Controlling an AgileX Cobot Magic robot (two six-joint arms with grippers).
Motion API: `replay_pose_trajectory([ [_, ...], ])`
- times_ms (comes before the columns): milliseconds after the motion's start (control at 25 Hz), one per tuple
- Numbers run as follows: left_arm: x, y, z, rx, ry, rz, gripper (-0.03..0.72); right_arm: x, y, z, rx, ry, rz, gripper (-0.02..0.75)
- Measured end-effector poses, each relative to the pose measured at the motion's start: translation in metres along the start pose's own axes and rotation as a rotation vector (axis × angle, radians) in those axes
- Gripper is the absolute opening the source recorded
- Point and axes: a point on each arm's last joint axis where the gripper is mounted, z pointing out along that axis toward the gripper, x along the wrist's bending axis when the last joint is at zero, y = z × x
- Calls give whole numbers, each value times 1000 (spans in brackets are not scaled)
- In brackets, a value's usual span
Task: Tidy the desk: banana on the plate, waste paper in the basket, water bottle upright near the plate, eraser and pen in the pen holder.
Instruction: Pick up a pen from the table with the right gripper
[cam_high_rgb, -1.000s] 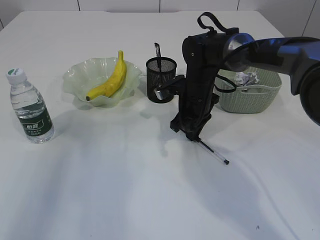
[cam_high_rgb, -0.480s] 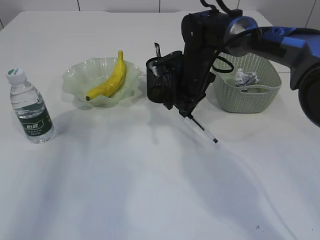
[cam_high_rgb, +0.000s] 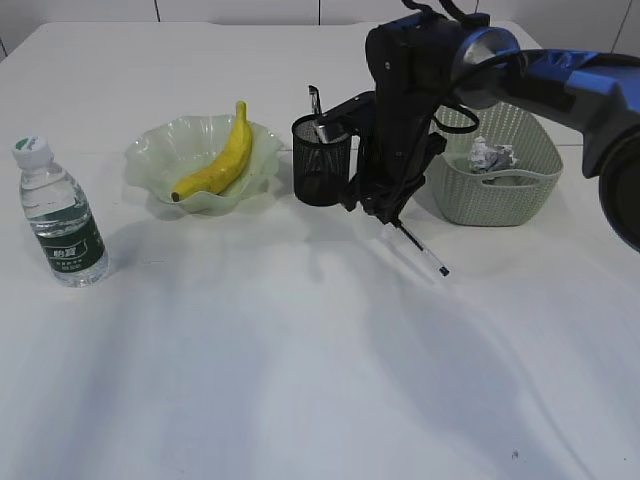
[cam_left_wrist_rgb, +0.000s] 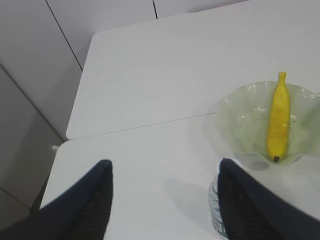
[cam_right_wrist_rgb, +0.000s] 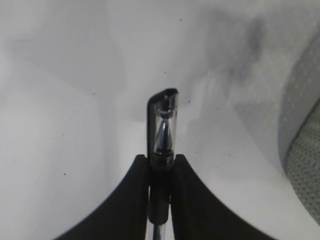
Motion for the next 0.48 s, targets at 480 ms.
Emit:
replay_pose_trajectory([
  [480,0,0,0,0,0,0,466,-4,0,-14,-25,-11,13,83],
])
